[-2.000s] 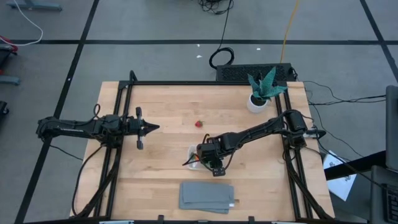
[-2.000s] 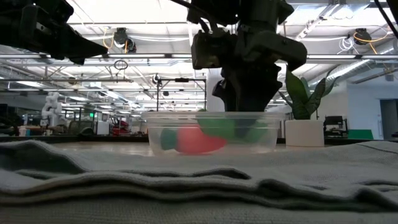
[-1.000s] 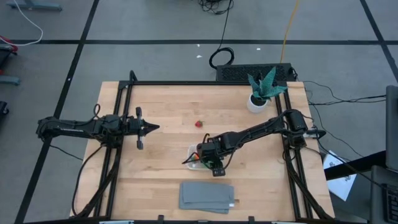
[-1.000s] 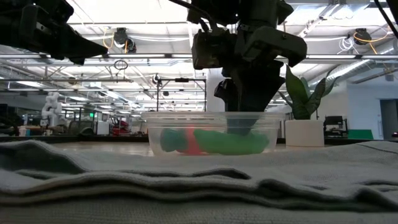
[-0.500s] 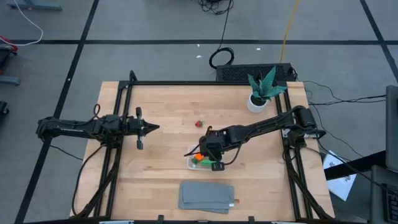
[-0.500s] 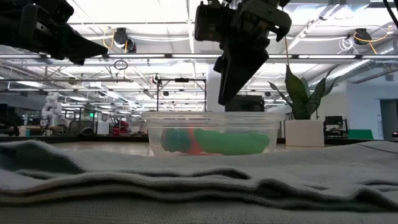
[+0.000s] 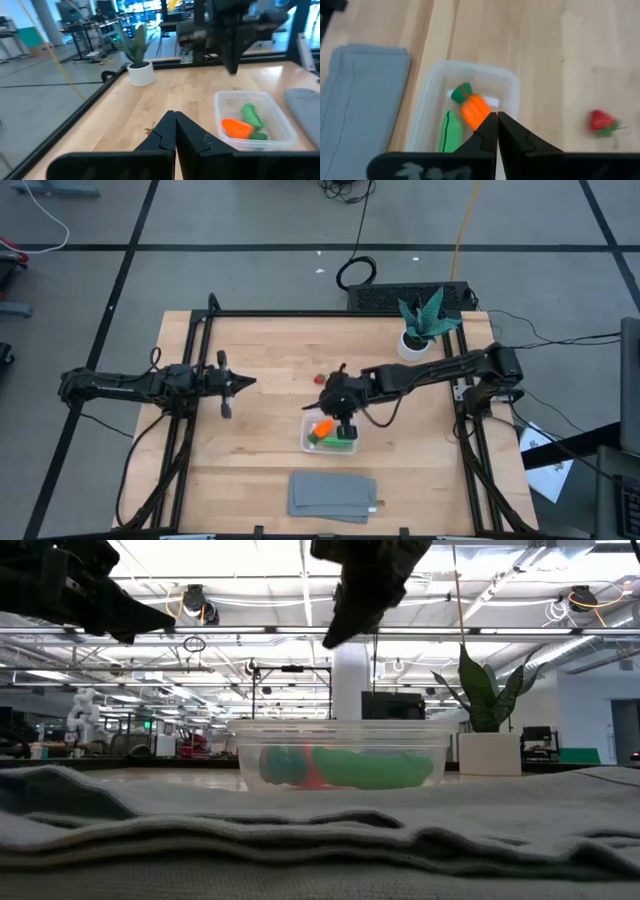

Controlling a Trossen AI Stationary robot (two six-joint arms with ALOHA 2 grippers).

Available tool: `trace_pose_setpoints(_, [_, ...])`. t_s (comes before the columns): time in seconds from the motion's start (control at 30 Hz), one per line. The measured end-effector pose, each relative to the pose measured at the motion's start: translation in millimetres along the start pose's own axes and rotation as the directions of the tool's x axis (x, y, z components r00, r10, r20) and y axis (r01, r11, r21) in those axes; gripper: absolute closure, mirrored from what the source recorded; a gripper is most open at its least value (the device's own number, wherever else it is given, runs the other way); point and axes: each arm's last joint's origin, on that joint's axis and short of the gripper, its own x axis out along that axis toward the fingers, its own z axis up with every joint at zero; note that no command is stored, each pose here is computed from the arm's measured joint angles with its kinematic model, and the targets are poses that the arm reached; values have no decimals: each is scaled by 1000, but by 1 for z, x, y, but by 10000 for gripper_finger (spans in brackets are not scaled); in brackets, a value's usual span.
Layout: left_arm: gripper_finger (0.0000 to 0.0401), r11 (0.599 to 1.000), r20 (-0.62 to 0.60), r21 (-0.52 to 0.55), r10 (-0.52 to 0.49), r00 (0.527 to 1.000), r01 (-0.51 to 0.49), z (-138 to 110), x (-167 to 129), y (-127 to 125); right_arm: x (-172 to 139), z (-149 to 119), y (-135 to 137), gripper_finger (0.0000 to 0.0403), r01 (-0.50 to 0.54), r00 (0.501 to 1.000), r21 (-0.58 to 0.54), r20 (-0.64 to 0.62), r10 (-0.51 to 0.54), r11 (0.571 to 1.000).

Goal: Pick and placing Produce into tupperware
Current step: Put the strawberry into the transparent bin

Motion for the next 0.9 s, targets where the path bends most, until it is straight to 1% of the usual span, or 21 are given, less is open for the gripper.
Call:
trace_pose_setpoints(0.13, [400,1000,1,14,16,1000,-16,0,0,0,-26,6,-8,399,16,996,6,83,-16,1000])
trace_pose_setpoints(0.2, [400,1000,21,19,22,1000,-22,2,0,1,-42,8,-12,399,28,992,8,124,-29,1000])
trace_pose_setpoints(0.3, [400,999,53,36,25,998,-27,5,-1,1,-66,9,-14,402,88,979,12,184,-88,996])
trace_pose_setpoints(0.4, [400,998,76,59,22,997,-27,7,-4,0,-89,1,-13,402,132,959,17,250,-132,991])
trace_pose_setpoints(0.57, [400,996,138,85,30,990,-42,12,-12,0,-122,-29,-13,402,129,912,64,384,-144,990])
trace_pose_setpoints(0.7, [400,994,182,96,36,983,-54,15,-18,2,-143,-62,-19,403,168,867,142,450,-215,975])
trace_pose_setpoints(0.77, [400,993,189,88,59,980,-76,16,-20,3,-151,-78,-21,403,170,847,170,479,-232,971])
trace_pose_setpoints(0.9, [400,990,160,79,106,981,-120,12,-23,4,-159,-110,-24,403,170,820,216,509,-260,961])
